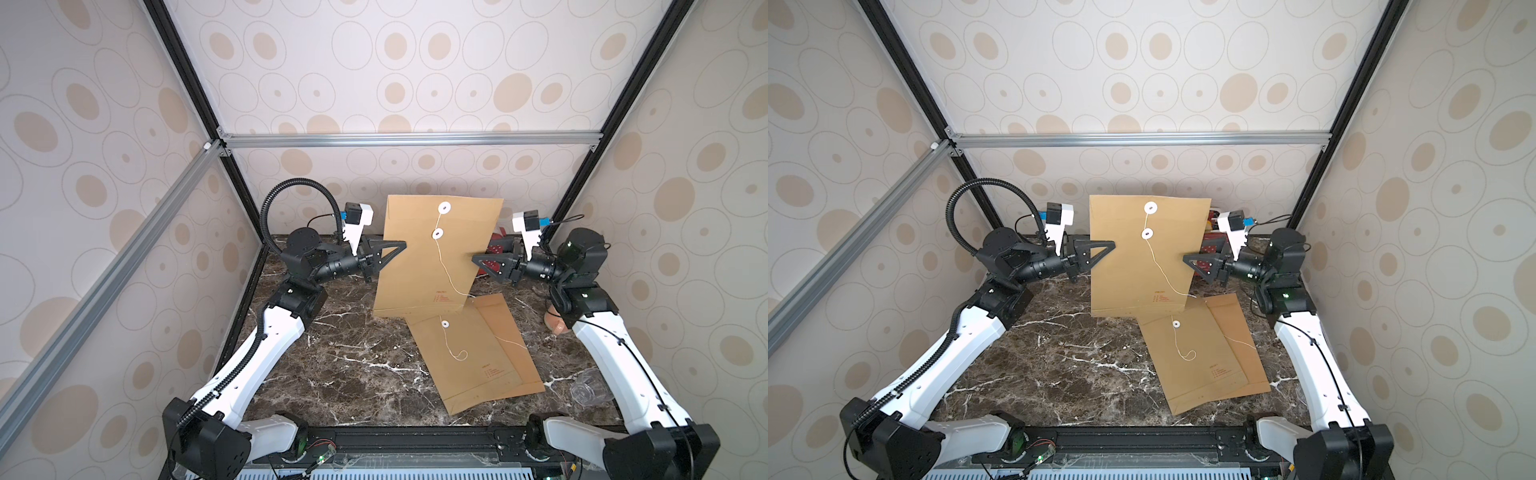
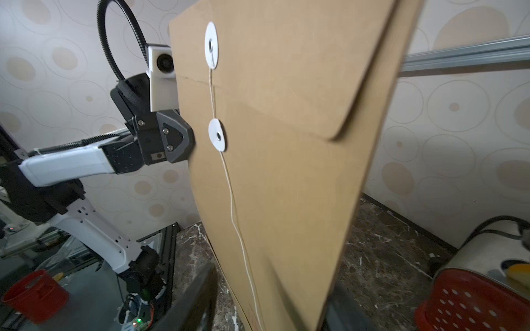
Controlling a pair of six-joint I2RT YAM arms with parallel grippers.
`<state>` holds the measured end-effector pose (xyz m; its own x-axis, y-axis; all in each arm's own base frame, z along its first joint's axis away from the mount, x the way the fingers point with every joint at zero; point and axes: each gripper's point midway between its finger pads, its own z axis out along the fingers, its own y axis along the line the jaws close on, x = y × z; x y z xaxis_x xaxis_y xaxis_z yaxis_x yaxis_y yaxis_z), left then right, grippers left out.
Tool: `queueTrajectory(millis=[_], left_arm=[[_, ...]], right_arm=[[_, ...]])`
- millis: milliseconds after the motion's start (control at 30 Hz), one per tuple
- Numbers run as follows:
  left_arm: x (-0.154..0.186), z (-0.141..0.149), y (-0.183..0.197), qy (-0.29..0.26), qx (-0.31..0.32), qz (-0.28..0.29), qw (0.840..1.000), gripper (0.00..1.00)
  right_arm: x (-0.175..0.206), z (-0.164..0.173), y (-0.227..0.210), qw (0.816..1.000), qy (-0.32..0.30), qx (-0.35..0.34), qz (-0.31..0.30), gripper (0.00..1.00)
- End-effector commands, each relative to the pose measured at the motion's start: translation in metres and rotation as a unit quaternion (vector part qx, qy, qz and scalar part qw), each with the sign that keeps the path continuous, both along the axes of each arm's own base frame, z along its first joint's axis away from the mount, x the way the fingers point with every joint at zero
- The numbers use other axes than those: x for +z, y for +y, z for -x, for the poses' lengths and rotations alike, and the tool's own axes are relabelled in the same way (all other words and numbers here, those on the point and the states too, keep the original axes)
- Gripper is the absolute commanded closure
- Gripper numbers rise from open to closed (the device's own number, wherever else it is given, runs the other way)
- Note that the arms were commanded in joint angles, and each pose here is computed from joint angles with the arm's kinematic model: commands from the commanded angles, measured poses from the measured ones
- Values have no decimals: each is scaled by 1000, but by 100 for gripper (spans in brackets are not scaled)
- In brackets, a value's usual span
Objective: Close the mouth of the file bag
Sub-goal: Pick up the file bag from the center of the board.
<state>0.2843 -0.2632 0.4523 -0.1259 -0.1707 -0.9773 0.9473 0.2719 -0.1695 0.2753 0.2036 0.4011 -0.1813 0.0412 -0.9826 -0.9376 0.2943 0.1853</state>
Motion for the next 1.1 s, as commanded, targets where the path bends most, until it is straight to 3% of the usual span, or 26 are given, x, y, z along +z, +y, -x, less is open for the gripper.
queueTrajectory(millis=[0, 200, 467, 733, 1067], left_arm=[[39, 21, 11, -117, 20, 26, 993, 100], [55, 24, 11, -119, 23, 0, 993, 100], [71, 36, 8, -104, -21, 31, 994, 100], [52, 44, 8, -92, -32, 13, 995, 100], [36, 49, 10, -91, -26, 4, 996, 100]], right_arm=[[-19, -2, -8, 998, -39, -50, 25, 43], [-48, 5, -20, 989, -97, -104, 39, 40], [-72, 9, -17, 991, -79, -105, 39, 41], [-92, 10, -23, 974, -146, -157, 79, 41], [-97, 5, -6, 987, -113, -103, 52, 50]])
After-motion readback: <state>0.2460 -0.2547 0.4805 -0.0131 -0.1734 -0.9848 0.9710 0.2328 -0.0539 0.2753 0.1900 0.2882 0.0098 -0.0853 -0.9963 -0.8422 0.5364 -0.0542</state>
